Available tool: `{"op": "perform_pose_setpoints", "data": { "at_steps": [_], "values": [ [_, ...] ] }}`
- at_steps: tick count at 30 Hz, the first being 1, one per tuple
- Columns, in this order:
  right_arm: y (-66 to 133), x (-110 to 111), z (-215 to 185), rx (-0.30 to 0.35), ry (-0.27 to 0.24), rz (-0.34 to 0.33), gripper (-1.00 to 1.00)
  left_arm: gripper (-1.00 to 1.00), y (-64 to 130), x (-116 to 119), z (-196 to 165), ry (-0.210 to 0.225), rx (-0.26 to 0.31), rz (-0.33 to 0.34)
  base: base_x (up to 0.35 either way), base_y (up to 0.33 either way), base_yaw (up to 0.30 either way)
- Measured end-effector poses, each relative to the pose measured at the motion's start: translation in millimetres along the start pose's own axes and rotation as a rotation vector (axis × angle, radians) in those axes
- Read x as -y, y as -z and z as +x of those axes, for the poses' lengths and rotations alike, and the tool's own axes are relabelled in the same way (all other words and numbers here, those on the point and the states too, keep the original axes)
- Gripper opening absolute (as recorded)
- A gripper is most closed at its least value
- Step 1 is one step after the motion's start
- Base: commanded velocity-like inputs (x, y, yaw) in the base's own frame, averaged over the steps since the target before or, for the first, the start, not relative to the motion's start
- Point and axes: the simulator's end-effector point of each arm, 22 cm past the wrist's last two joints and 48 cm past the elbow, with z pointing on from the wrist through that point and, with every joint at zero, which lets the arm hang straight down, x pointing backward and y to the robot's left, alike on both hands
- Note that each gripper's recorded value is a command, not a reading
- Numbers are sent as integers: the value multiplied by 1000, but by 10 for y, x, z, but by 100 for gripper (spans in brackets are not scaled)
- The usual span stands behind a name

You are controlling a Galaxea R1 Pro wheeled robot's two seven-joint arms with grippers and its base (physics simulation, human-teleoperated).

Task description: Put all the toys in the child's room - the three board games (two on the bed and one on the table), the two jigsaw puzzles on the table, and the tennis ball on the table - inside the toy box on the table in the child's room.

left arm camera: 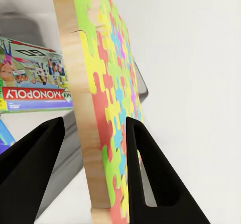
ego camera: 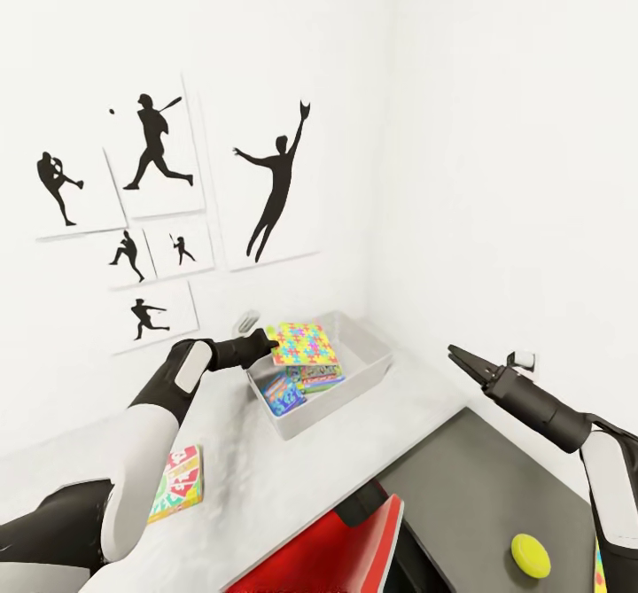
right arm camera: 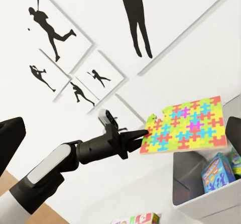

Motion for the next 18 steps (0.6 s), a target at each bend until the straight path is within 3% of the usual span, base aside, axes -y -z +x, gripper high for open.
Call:
{"op": "perform_pose_setpoints", "data": {
  "at_steps": [18],
  "values": [
    [-14, 164, 81, -10, -24, 21, 100, -100, -98, -153, 73, 16, -14, -14, 0, 0, 0]
  ]
}}
